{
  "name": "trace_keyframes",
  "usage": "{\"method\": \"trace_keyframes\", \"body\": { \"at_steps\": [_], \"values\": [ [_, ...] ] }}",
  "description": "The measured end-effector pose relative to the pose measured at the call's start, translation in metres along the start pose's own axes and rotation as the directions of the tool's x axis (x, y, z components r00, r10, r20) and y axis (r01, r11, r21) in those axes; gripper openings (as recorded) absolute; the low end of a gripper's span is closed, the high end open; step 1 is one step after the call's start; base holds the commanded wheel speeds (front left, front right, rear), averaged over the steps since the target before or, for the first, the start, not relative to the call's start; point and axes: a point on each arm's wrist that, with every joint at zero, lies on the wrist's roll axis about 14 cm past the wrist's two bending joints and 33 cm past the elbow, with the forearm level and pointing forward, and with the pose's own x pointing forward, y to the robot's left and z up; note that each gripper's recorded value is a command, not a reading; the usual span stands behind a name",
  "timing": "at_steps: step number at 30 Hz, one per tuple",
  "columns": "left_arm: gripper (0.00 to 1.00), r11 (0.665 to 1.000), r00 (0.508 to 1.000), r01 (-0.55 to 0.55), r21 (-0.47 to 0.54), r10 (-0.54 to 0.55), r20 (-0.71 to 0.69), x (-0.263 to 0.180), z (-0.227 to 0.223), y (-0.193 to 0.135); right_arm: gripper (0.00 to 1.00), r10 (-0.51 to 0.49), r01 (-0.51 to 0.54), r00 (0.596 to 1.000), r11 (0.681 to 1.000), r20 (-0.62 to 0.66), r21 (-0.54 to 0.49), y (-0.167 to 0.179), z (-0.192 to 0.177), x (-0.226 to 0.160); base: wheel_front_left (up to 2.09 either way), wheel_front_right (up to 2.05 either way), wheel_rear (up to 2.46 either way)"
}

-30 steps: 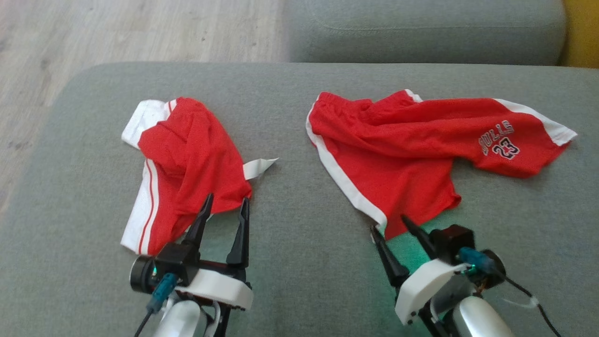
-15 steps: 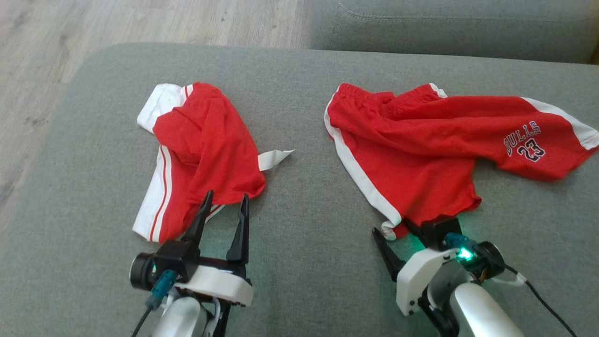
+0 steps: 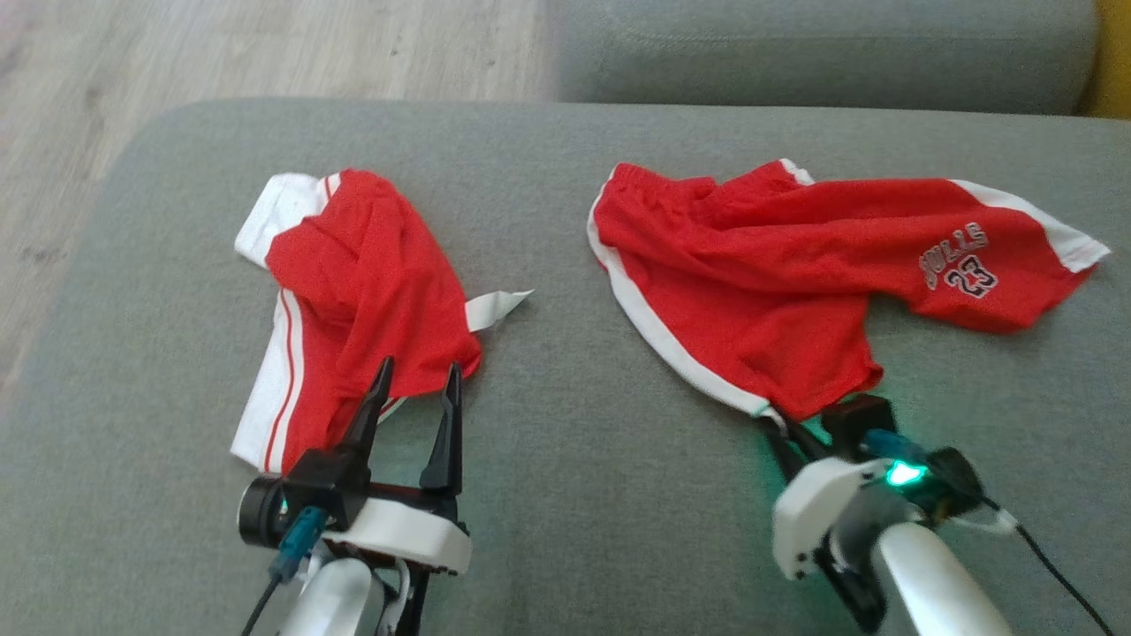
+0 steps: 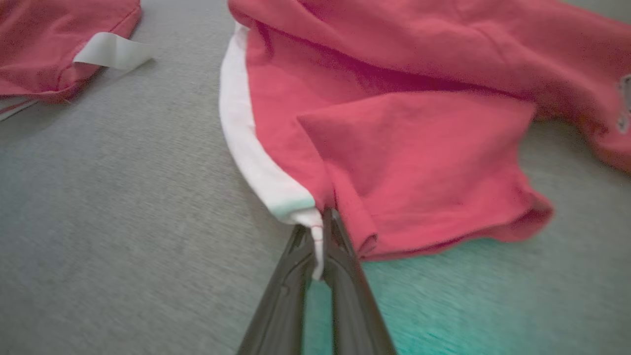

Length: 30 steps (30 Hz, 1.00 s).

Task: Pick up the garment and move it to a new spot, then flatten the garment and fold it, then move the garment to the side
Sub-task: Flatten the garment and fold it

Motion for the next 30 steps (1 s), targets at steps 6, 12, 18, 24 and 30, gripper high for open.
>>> {"method": "trace_keyframes", "body": {
  "at_steps": [6, 12, 18, 24, 30],
  "values": [
    [1.00, 0.999, 0.999, 0.042, 0.003, -0.042, 0.024, 0.003, 0.008, -0.014, 0.00, -0.189, 0.189, 0.982, 0.982, -0.005, 0.013, -0.052, -0.017, -0.035, 0.00, 0.00, 0.00],
    [1.00, 0.996, 0.995, 0.094, 0.007, -0.094, 0.039, 0.008, 0.013, -0.032, 0.00, -0.401, 0.402, 0.915, 0.915, -0.042, 0.019, -0.110, -0.035, -0.089, 0.00, 0.00, 0.00],
    [1.00, 0.992, 0.991, 0.127, 0.003, -0.127, 0.040, 0.011, 0.014, -0.045, 0.00, -0.524, 0.524, 0.848, 0.851, -0.080, -0.016, -0.148, -0.044, -0.130, 0.00, 0.00, 0.00],
    [1.00, 0.990, 0.989, 0.142, 0.004, -0.142, 0.033, 0.012, 0.011, -0.049, 1.00, -0.604, 0.604, 0.794, 0.797, -0.070, -0.013, -0.169, -0.039, -0.150, 0.00, 0.00, 0.00],
    [1.00, 0.990, 0.989, 0.144, 0.004, -0.144, 0.031, 0.012, 0.011, -0.050, 1.00, -0.549, 0.547, 0.831, 0.836, 0.088, 0.045, -0.148, -0.004, -0.135, 0.00, 0.00, 0.00]
  ]
}}
